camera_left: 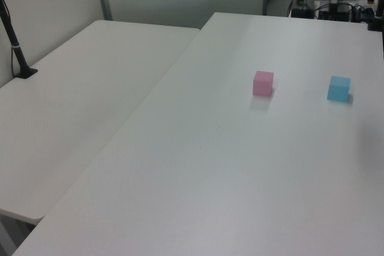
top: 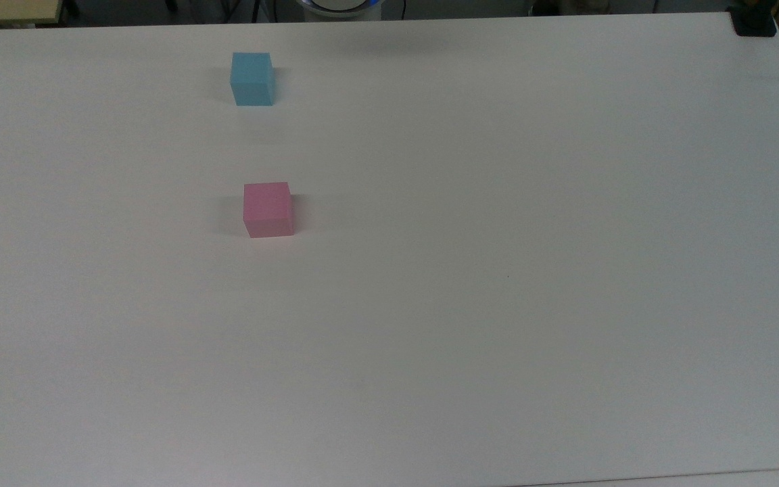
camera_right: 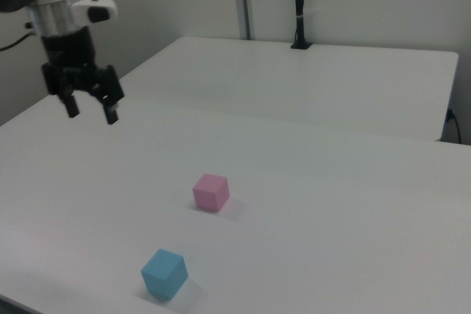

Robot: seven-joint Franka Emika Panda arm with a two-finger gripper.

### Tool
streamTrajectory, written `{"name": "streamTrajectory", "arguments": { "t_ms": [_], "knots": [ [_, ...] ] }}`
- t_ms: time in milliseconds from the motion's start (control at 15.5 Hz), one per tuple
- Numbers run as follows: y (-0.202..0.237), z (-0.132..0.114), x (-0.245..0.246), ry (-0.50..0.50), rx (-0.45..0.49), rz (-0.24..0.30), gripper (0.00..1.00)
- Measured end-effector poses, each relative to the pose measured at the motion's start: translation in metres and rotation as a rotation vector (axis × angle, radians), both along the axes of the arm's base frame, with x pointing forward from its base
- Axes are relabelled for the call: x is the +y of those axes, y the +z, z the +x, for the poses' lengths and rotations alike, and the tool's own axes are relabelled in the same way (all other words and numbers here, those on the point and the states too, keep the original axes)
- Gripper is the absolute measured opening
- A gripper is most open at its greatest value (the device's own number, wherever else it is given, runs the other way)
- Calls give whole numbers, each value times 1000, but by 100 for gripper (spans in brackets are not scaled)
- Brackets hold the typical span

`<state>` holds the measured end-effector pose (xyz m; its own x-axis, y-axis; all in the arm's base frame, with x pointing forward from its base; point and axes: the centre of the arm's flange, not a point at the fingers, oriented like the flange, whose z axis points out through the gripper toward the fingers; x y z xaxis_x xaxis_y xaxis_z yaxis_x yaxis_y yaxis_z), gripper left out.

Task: Put blue cube on pink cube
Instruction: 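Move the open gripper over the light-blue cube and lower onto it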

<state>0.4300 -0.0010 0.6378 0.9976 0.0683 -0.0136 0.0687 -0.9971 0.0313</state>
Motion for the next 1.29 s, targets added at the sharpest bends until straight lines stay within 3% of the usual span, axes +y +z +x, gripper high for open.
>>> {"name": "streamTrajectory", "arguments": {
  "t_ms": [129,323,646,969,1292],
  "knots": [
    [-2,-38,-6,14,-11,5,100],
    [-24,-65,-51,31,0,15,100],
    [-133,-56,-94,27,-27,-65,100],
    [-220,-56,-106,27,-11,-44,100],
    [-264,-53,-113,15,8,-29,100]
  ]
}}
